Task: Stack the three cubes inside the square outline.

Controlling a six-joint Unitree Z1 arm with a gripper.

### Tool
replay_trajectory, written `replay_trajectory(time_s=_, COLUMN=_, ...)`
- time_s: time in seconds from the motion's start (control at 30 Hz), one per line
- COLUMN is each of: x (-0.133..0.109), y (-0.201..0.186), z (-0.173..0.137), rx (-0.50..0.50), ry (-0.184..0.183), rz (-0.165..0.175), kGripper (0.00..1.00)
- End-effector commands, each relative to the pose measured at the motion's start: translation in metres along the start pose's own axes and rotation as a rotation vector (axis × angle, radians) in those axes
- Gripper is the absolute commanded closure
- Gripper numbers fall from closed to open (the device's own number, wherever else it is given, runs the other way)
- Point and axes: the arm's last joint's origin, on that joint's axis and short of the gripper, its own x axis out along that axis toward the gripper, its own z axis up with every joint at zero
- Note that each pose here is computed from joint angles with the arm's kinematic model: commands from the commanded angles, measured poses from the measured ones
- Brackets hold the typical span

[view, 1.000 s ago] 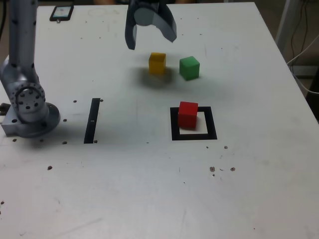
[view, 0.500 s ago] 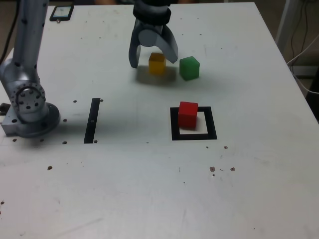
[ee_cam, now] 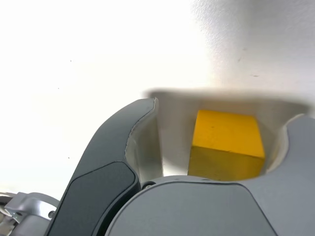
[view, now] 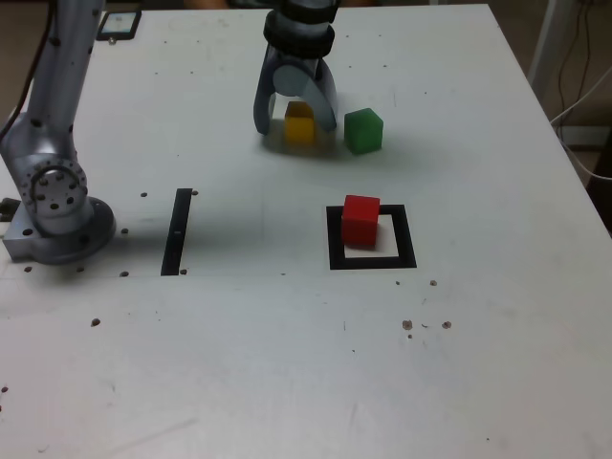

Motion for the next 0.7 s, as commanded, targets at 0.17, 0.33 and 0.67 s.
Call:
replay_trajectory(time_s=0.17, x=-0.0109, y=-0.0017, z=-0.0037, rx=0.008, ry=-0.055, rz=0.018, kGripper=0.49)
replay_trajectory(time_s=0.33, x=-0.0077, y=-0.0035, z=-0.0035, rx=0.029, ry=-0.070, rz=0.002, kGripper=0.52)
replay_trajectory(time_s=0.67, x=-0.0086, y=-0.0049, z=-0.0034, rx=0.040, ry=-0.099, rz=-0.007, kGripper=0.70)
